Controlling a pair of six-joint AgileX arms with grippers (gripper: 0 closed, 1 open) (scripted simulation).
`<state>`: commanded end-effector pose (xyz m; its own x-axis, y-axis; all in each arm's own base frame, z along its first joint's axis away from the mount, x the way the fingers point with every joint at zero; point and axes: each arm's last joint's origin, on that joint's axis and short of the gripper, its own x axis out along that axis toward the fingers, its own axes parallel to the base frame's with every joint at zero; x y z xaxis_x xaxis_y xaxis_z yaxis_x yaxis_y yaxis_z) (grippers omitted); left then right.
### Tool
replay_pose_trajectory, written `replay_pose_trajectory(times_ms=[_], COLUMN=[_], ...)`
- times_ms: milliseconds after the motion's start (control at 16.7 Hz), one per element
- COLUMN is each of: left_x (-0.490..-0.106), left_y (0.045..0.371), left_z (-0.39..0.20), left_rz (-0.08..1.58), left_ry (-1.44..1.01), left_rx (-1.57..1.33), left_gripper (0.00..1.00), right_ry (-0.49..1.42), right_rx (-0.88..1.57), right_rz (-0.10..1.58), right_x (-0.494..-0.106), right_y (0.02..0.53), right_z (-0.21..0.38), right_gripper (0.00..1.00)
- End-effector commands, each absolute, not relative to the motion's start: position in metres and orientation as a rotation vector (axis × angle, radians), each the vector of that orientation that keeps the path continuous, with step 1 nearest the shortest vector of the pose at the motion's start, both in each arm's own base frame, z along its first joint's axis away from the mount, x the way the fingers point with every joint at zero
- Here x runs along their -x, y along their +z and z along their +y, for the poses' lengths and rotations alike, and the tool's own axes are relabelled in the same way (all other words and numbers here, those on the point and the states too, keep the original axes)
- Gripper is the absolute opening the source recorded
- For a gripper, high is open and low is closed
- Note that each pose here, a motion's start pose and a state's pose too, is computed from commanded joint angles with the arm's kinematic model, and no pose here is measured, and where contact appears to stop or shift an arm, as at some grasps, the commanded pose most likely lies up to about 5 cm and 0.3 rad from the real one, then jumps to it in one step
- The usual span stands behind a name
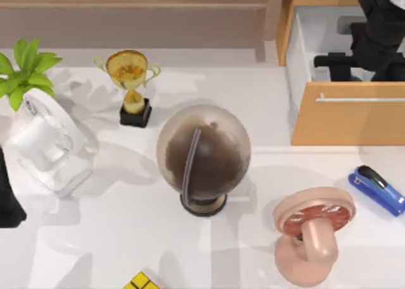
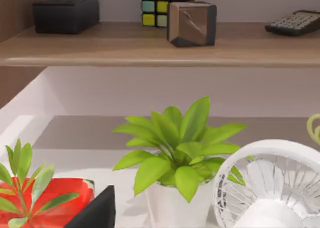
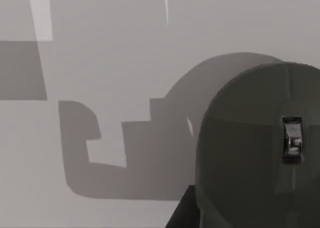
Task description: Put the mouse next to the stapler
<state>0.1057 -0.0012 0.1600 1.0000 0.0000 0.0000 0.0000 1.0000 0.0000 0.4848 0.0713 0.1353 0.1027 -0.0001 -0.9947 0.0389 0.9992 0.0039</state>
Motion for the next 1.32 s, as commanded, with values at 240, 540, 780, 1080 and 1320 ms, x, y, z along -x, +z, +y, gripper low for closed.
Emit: replay_pose_trajectory(times_ms=[240,540,780,1080,1320], left_x=[-0.106,-0.106,-0.106,-0.106,-0.106], left_y=[0.160,0.160,0.160,0.160,0.160], left_z=[-0.001,-0.001,-0.001,-0.001,-0.001], left_rz=[0.000,0.000,0.000,0.000,0.000], left_ry=[0.000,0.000,0.000,0.000,0.000], left_rx=[0.000,0.000,0.000,0.000,0.000], left_gripper=[1.00,1.00,1.00,1.00,1.00], right_ry=[-0.027,0.018,0.042,0.012,-0.040], right_rx=[-0.033,-0.017,-0.039,-0.093,-0.136], right_rz=[1.460,1.404,1.287,1.156,1.118], right_x=[-0.484,-0.469,-0.449,-0.409,-0.369], right_y=[0.140,0.183,0.237,0.291,0.304], right_z=[0.071,0.071,0.051,0.005,-0.030], right_gripper=[0.00,0.00,0.00,0.00,0.00])
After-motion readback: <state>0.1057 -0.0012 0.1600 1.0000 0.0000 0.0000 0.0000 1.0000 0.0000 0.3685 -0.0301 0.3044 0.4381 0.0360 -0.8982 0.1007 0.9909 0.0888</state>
